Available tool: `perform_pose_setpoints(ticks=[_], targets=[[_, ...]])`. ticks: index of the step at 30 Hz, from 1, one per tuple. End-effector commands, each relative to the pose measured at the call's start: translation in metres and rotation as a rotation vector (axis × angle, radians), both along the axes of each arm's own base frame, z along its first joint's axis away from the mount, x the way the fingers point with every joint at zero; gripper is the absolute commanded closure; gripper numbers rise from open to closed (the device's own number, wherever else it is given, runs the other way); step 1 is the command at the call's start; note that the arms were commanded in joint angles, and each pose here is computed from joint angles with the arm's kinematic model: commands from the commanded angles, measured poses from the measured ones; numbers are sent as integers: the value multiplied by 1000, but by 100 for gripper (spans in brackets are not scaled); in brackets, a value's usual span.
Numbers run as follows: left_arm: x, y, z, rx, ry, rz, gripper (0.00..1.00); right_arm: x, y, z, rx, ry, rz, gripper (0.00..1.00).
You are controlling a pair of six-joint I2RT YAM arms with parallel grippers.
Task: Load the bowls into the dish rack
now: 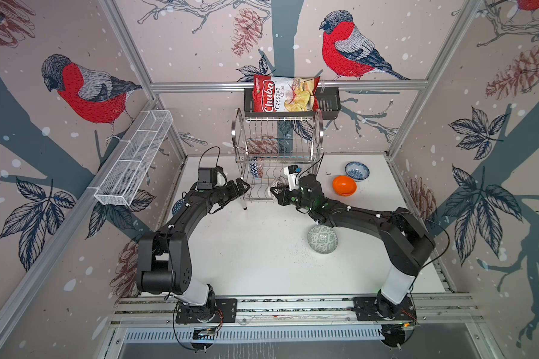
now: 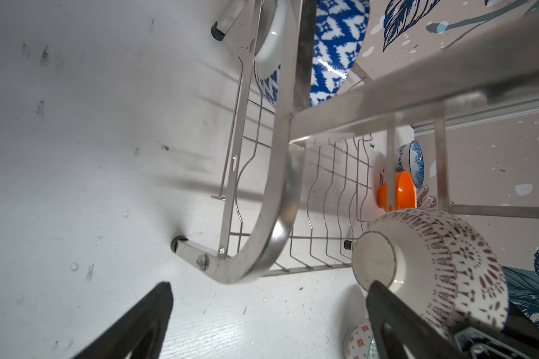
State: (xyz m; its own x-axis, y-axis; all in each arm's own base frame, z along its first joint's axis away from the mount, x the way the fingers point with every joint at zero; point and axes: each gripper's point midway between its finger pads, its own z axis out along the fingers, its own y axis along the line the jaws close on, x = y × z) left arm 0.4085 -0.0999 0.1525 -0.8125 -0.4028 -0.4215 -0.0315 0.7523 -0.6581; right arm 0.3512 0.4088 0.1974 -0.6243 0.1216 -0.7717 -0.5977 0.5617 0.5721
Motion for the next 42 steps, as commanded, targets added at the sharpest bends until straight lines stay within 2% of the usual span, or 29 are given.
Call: perform_pose_setpoints(ticks=[1,13,21,26,33,42], targets=[[14,-6,14,-27,-79,-37,3,2,5,17,51,-35,9,100],[18,-24,8,-115,-67,-71,3,-4,-9,13,28,-9,-11,100],[4,-47,9,-133,-55,-102,3,-6,-20,9,19,14,-30,100],[-6,-48,2,-127,-33,-106,3,-7,-25,5,30,37,-41,100],[-19,-43,-4,-96,-16,-106,3,-14,-37,7,119,37,-57,100],[-20,-43,-3,-96,-12,-101,3,-9,-38,9,206,45,-46,100]])
